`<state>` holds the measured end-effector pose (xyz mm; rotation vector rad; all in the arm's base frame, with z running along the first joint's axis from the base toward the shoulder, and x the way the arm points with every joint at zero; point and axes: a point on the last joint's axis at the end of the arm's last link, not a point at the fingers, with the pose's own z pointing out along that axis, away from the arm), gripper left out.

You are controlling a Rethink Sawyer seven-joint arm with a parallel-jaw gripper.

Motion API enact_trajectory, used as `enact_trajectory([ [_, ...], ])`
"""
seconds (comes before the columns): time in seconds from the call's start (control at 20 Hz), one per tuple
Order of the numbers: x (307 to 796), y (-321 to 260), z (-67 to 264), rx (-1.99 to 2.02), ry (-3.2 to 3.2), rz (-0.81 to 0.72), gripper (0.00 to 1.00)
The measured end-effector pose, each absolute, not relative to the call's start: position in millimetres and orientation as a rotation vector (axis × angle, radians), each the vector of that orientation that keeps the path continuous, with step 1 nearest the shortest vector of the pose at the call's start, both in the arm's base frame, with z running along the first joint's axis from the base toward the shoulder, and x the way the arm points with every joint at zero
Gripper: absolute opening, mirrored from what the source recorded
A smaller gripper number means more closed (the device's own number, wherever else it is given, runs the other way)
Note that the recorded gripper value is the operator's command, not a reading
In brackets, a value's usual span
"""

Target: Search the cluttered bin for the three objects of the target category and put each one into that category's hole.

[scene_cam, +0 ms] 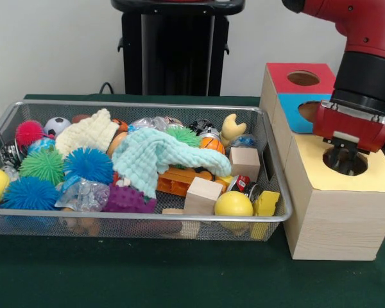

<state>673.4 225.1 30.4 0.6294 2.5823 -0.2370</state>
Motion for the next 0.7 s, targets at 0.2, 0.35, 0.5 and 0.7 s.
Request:
enact_trajectory([
  [0.2, 671, 223, 23, 0.628, 2.585, -0.246, 0.00],
  [0.35, 671, 221, 17, 0.625, 2.581, -0.252, 0.00],
  [0.5, 674, 219, 14, 0.617, 2.553, -0.250, 0.00],
  [0.7, 683, 214, 12, 0.604, 2.495, -0.247, 0.00],
])
